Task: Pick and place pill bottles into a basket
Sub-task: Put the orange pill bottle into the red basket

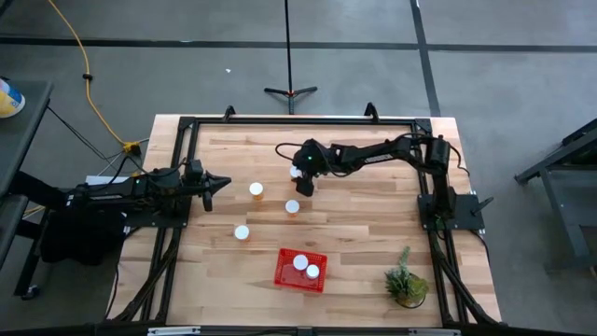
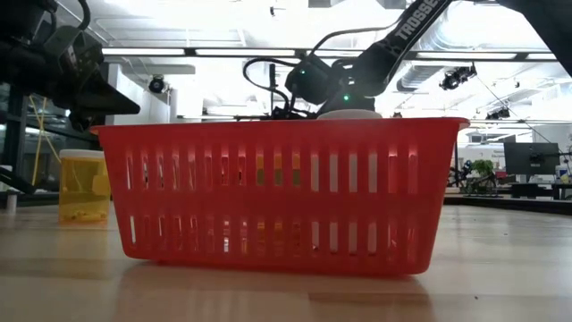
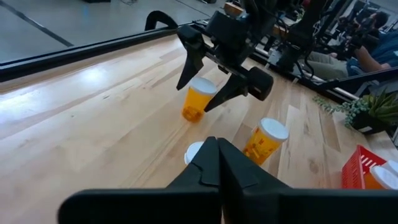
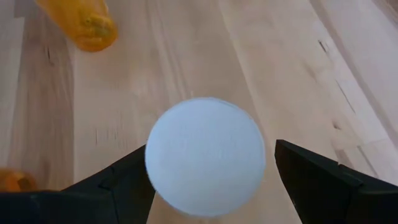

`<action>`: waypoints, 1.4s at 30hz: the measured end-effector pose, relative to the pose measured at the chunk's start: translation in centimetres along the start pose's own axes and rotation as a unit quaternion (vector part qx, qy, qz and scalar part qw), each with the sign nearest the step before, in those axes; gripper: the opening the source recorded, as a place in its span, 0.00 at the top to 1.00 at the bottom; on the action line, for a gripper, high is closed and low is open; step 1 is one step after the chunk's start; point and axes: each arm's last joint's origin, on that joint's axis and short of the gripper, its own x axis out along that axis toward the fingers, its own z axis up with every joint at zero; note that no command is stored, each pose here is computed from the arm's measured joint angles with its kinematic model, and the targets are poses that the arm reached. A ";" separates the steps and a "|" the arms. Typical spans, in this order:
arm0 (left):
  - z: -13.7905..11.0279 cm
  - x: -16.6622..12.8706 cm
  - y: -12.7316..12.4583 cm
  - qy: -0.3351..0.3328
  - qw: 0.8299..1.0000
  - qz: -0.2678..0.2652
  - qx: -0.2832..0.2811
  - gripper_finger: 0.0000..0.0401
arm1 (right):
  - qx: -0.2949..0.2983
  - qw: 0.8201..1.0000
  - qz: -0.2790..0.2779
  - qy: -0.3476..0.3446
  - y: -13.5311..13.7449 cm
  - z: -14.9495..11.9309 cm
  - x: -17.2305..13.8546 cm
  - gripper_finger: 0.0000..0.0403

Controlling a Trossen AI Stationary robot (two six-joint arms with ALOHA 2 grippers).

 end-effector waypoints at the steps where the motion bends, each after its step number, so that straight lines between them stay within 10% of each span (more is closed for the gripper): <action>1: 0.0 0.0 0.0 0.000 1.000 0.000 0.000 0.94 | 0.000 1.000 0.000 0.000 0.0 0.0 0.0 0.25; 28: -0.2 0.0 0.1 0.010 1.000 0.004 0.001 0.94 | 0.010 1.000 0.011 0.000 0.1 0.0 0.0 0.56; 42: -0.2 0.0 0.1 0.012 1.000 0.005 0.002 0.94 | 0.010 1.000 0.004 0.000 0.0 0.0 0.0 0.52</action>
